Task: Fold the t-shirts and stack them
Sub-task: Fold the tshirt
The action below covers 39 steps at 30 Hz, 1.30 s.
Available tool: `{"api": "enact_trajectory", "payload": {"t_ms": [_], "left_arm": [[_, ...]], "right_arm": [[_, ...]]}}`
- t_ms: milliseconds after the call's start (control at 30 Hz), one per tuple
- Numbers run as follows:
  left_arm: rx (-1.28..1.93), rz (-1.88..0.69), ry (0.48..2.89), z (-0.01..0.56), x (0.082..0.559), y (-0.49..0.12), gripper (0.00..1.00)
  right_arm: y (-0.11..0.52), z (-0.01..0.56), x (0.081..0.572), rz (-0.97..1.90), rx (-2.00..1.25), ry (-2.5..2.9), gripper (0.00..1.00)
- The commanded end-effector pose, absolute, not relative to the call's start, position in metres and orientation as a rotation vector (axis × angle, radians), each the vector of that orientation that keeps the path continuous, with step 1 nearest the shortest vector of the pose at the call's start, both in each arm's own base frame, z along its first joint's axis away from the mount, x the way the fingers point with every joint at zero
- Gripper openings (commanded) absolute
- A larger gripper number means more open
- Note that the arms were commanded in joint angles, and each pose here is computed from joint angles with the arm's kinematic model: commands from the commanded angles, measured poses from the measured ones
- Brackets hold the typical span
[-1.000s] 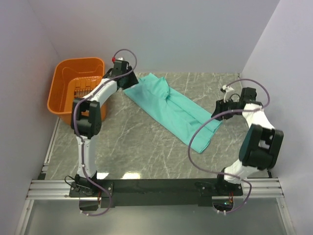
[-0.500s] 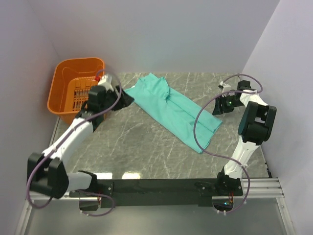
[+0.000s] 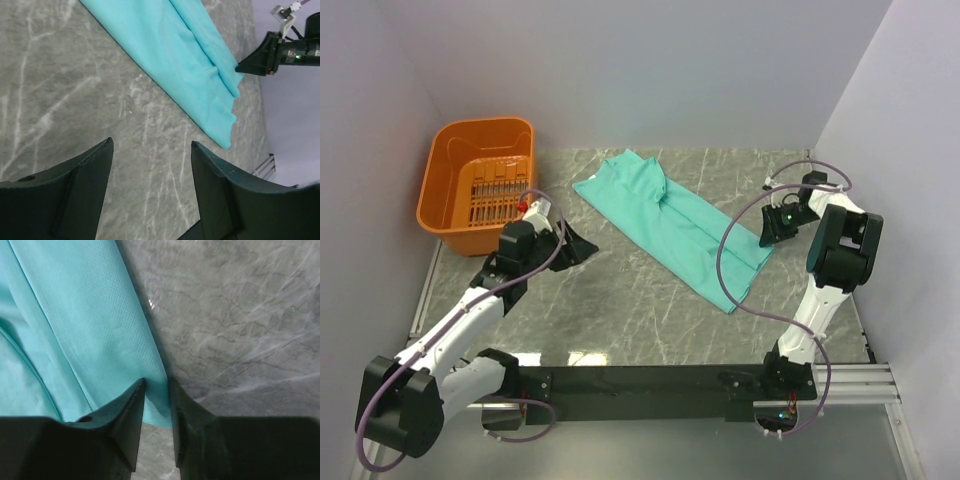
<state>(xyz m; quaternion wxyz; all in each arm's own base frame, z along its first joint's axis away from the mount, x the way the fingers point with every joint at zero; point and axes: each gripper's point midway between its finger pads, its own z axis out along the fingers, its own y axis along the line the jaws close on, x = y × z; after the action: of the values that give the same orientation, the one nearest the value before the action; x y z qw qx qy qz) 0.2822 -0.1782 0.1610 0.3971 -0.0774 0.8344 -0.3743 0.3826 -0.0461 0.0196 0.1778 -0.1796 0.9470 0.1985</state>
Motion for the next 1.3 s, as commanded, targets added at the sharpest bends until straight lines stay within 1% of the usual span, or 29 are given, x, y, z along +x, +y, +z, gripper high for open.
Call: {"api": "enact_trajectory", "payload": {"t_ms": [0, 67, 100, 200, 267, 300, 367, 400, 433, 467, 500, 533, 567, 600, 667, 767, 933, 1067, 1100, 1167, 1267], "left_arm": [[-0.165, -1.036, 2.064, 0.174, 0.276, -0.193, 0.69], [-0.151, -1.061, 2.059, 0.173, 0.274, -0.201, 0.69], [-0.128, -1.082, 2.086, 0.167, 0.269, -0.213, 0.69], [-0.082, -1.107, 2.135, 0.157, 0.260, -0.242, 0.69], [-0.059, -1.139, 2.127, 0.157, 0.258, -0.260, 0.68], [-0.036, -1.159, 2.165, 0.148, 0.249, -0.276, 0.68], [-0.041, -1.195, 2.148, 0.151, 0.248, -0.295, 0.68], [-0.011, -1.215, 2.186, 0.140, 0.237, -0.311, 0.68], [-0.004, -1.237, 2.181, 0.143, 0.235, -0.323, 0.68], [-0.013, -1.273, 2.171, 0.146, 0.232, -0.336, 0.68], [0.005, -1.269, 2.216, 0.132, 0.222, -0.353, 0.68], [0.006, -1.294, 2.205, 0.136, 0.220, -0.368, 0.68], [-0.022, -1.324, 2.219, 0.135, 0.216, -0.379, 0.68], [-0.029, -1.313, 2.256, 0.119, 0.208, -0.394, 0.67], [-0.111, -1.368, 2.267, 0.120, 0.207, -0.415, 0.67], [-0.244, -1.437, 2.291, 0.105, 0.205, -0.438, 0.65], [-0.389, -1.347, 2.397, 0.064, 0.216, -0.452, 0.64], [-0.553, -1.149, 2.404, 0.041, 0.242, -0.430, 0.64], [-0.616, -1.110, 2.398, 0.037, 0.256, -0.418, 0.64], [-0.714, -1.049, 2.414, 0.026, 0.269, -0.400, 0.63], [-0.894, -0.922, 2.421, 0.006, 0.304, -0.358, 0.62]], "right_arm": [[-0.045, 0.021, 0.373, 0.583, -0.531, 2.697, 0.27], [-0.049, 0.024, 0.372, 0.572, -0.504, 2.692, 0.19], [-0.052, 0.028, 0.372, 0.560, -0.491, 2.683, 0.14], [-0.065, 0.028, 0.366, 0.548, -0.427, 2.684, 0.08], [-0.079, 0.025, 0.354, 0.531, -0.375, 2.703, 0.06], [-0.084, 0.027, 0.349, 0.517, -0.361, 2.704, 0.06], [-0.099, 0.019, 0.331, 0.504, -0.309, 2.729, 0.04], [-0.104, 0.017, 0.324, 0.499, -0.292, 2.733, 0.04], [-0.106, 0.014, 0.312, 0.503, -0.297, 2.739, 0.04], [-0.111, 0.013, 0.303, 0.502, -0.280, 2.747, 0.09], [-0.112, 0.015, 0.297, 0.492, -0.286, 2.745, 0.16], [-0.112, 0.016, 0.292, 0.489, -0.311, 2.735, 0.25], [-0.109, 0.013, 0.282, 0.505, -0.304, 2.740, 0.40], [-0.114, 0.023, 0.280, 0.465, -0.294, 2.713, 0.44], [-0.116, 0.029, 0.277, 0.453, -0.273, 2.673, 0.50], [-0.119, 0.050, 0.278, 0.446, -0.234, 2.594, 0.51], [-0.118, 0.066, 0.277, 0.443, -0.214, 2.534, 0.51], [-0.117, 0.070, 0.280, 0.430, -0.214, 2.509, 0.52], [-0.118, 0.072, 0.282, 0.426, -0.213, 2.495, 0.52], [-0.116, 0.076, 0.285, 0.427, -0.204, 2.474, 0.52], [-0.112, 0.088, 0.291, 0.435, -0.195, 2.421, 0.53]]}}
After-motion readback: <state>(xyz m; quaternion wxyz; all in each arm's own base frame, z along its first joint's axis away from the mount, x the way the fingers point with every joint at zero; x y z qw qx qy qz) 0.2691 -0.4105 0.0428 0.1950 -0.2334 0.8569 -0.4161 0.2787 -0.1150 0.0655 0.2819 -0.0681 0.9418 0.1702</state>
